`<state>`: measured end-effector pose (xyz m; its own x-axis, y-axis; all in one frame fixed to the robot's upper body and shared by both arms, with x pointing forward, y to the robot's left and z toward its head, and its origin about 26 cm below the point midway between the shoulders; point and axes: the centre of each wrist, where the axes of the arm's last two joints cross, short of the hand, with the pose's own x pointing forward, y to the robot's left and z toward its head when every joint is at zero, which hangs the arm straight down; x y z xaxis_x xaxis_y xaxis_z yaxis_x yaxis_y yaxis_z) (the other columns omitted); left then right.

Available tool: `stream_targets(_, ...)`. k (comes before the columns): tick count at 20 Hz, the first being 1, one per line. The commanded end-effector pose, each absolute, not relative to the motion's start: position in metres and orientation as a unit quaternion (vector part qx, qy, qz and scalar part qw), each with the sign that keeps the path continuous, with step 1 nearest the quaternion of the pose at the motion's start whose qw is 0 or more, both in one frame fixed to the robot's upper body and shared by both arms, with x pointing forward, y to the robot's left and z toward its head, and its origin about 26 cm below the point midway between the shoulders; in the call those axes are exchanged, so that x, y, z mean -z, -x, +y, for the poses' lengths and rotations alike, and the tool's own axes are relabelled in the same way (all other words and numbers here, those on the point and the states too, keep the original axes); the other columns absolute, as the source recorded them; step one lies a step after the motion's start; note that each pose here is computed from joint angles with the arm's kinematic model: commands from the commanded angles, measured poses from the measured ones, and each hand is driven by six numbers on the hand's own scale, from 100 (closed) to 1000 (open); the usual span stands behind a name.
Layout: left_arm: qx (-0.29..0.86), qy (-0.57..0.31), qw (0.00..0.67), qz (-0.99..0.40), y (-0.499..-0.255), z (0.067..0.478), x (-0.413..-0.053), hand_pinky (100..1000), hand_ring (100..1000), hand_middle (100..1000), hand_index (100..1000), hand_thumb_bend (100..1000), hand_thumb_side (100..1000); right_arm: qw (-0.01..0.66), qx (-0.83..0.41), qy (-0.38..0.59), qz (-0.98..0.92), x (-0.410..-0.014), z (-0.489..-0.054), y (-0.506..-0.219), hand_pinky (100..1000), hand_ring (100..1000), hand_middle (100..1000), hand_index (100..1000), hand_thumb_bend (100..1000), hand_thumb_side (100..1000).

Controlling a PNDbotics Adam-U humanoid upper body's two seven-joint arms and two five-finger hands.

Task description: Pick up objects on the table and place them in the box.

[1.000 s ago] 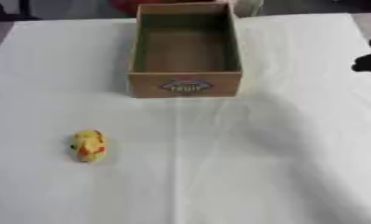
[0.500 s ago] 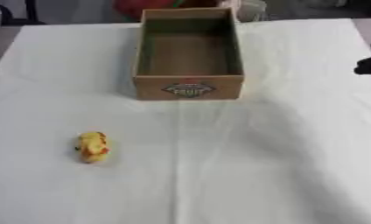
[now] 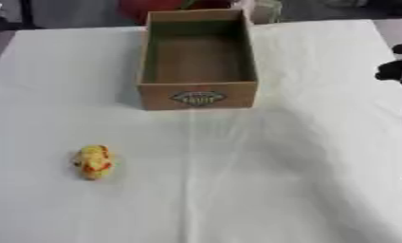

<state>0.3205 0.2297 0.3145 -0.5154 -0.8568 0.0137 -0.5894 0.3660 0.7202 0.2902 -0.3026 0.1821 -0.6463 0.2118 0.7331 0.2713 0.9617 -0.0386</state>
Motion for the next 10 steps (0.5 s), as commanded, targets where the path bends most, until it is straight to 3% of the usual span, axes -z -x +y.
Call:
stream_targets(1, 0.429, -0.448, 0.201, -0.758, -0.322, 0.230, -0.326, 458, 601, 658, 848, 100, 779, 0.386, 0.026, 0.132, -0.913, -0.191, -0.303, -0.288, 553, 551, 621, 860, 100, 751)
stream_targets(4, 0.469, -0.443, 0.210, -0.735, -0.325, 0.233, -0.335, 484, 619, 680, 850, 100, 845, 0.387, 0.022, 0.132, -0.912, -0.191, -0.303, -0.288, 553, 552, 621, 860, 100, 752)
stream_targets(5, 0.477, -0.440, 0.215, -0.730, -0.326, 0.234, -0.337, 497, 631, 691, 855, 139, 899, 0.388, 0.021, 0.131, -0.912, -0.191, -0.303, -0.288, 553, 552, 621, 860, 100, 752)
stream_targets(7, 0.514, -0.431, 0.224, -0.707, -0.329, 0.234, -0.341, 526, 657, 721, 878, 310, 1000, 0.388, 0.019, 0.131, -0.912, -0.191, -0.303, -0.288, 554, 552, 621, 860, 100, 752)
stream_targets(9, 0.567, -0.413, 0.230, -0.675, -0.330, 0.230, -0.343, 532, 655, 734, 894, 473, 1000, 0.389, 0.017, 0.130, -0.912, -0.191, -0.302, -0.288, 554, 553, 621, 860, 100, 753)
stream_targets(10, 0.592, -0.404, 0.228, -0.658, -0.329, 0.228, -0.345, 529, 651, 732, 894, 512, 1000, 0.389, 0.015, 0.129, -0.912, -0.191, -0.302, -0.288, 554, 553, 621, 860, 100, 753)
